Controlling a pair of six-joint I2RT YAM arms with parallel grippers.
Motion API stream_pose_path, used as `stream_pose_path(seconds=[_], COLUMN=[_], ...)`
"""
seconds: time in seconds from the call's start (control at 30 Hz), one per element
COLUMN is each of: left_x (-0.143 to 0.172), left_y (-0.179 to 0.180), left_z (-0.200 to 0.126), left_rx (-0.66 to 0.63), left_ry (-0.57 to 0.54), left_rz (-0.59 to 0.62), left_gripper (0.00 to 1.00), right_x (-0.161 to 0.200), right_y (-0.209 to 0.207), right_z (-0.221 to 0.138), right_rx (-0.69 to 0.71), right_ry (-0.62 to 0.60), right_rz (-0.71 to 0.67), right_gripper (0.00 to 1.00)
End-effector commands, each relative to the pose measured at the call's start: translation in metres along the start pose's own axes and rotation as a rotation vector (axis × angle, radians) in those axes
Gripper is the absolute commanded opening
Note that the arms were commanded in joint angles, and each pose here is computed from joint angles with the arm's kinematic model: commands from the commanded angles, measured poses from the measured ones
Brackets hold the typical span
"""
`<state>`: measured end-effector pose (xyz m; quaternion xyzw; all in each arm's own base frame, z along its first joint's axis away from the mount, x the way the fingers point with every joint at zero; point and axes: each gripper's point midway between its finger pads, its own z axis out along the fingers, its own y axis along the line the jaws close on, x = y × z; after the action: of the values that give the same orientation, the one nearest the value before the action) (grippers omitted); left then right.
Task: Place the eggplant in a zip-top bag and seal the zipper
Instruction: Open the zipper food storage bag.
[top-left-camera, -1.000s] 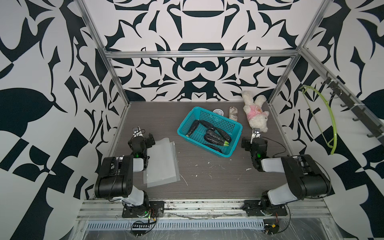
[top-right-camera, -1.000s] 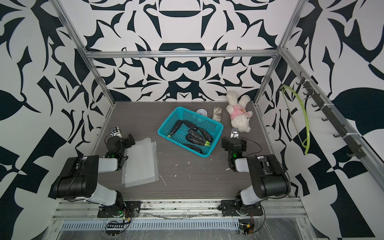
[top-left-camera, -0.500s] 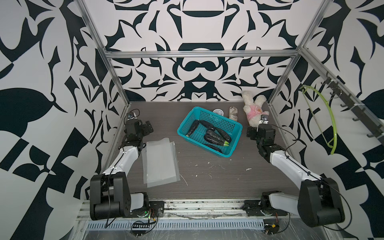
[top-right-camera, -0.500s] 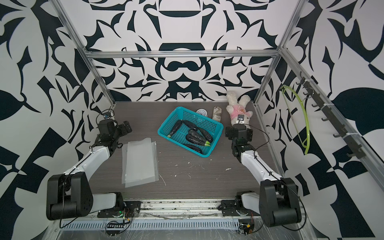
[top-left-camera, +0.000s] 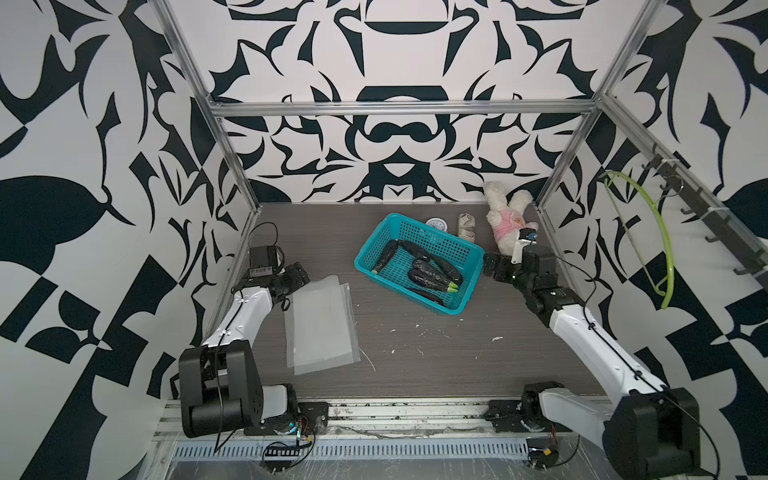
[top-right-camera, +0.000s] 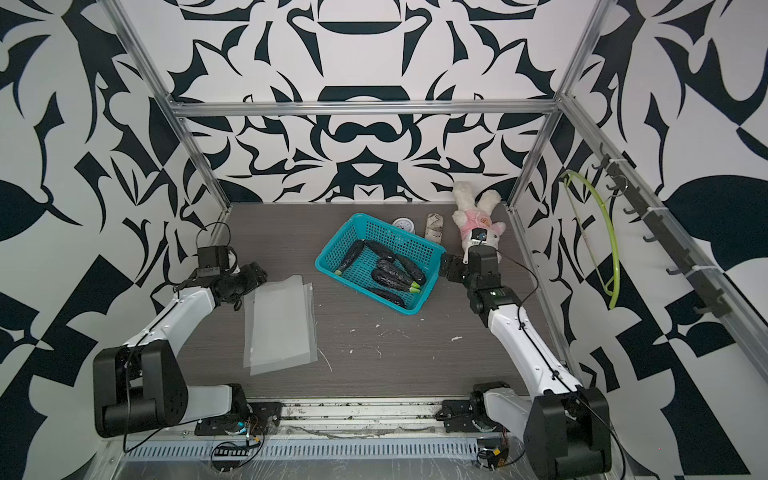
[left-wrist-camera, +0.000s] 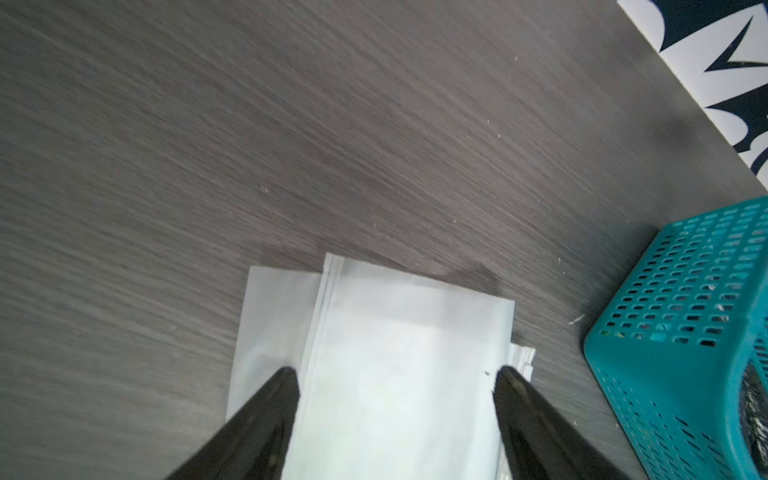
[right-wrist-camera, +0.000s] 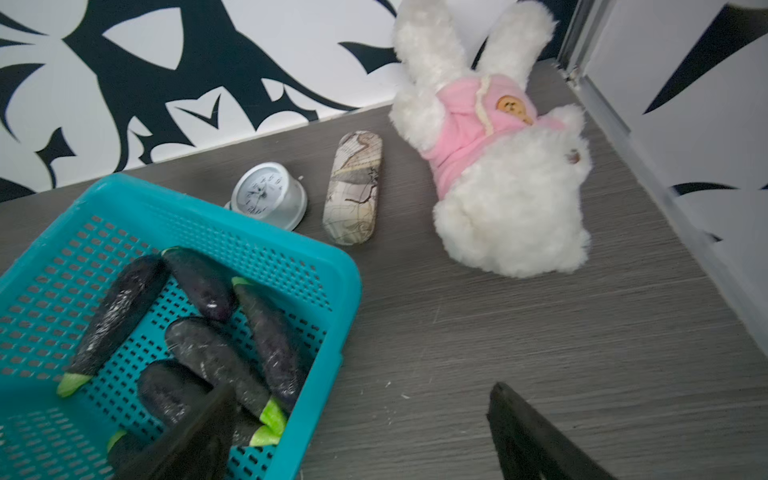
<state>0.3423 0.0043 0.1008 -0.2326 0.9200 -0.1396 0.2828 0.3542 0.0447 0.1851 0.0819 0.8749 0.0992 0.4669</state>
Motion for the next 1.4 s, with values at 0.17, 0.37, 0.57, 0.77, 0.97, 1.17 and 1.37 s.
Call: stream_pose_path(seconds=[0.17,0.37,0.57,0.77,0.97,1.17,1.37], left_x=[0.046,0.061,0.081,0.088,0.075,0.069,0.072], left_y=[0.032,0.031,0.046,0.048,0.034,0.060,0.059], left_z=[-0.003,0.013,0.024,0.027,0.011,-0.002,0.006], left_rx=[-0.150,-0.115,-0.180,-0.193,-0.177,-0.357,-0.331], left_ry=[0.177,0.239,0.318,0.349,0.311,0.287,0.279], left_rz=[-0.096,-0.119,-0.138,-0.134,-0.089,-0.065,-0.094], left_gripper=[0.71,0.64,0.55,0.45,0.64,0.74,0.72], right_x=[-0.003,-0.001,-0.005,-0.006,-0.002,-0.001,0.001], right_y=[0.031,0.041,0.045,0.050,0.059,0.061,0.061], right_z=[-0.008,-0.011,-0.017,-0.016,-0.015,-0.013,-0.013], right_rx=[-0.098,-0.119,-0.126,-0.141,-0.152,-0.154,-0.151], right_ry=[0.021,0.029,0.016,0.023,0.049,0.052,0.056], right_rz=[0.016,0.000,-0.004,0.007,-0.024,-0.031,-0.041], right_gripper=[0.94,0.94,0.94,0.91,0.93,0.94,0.95])
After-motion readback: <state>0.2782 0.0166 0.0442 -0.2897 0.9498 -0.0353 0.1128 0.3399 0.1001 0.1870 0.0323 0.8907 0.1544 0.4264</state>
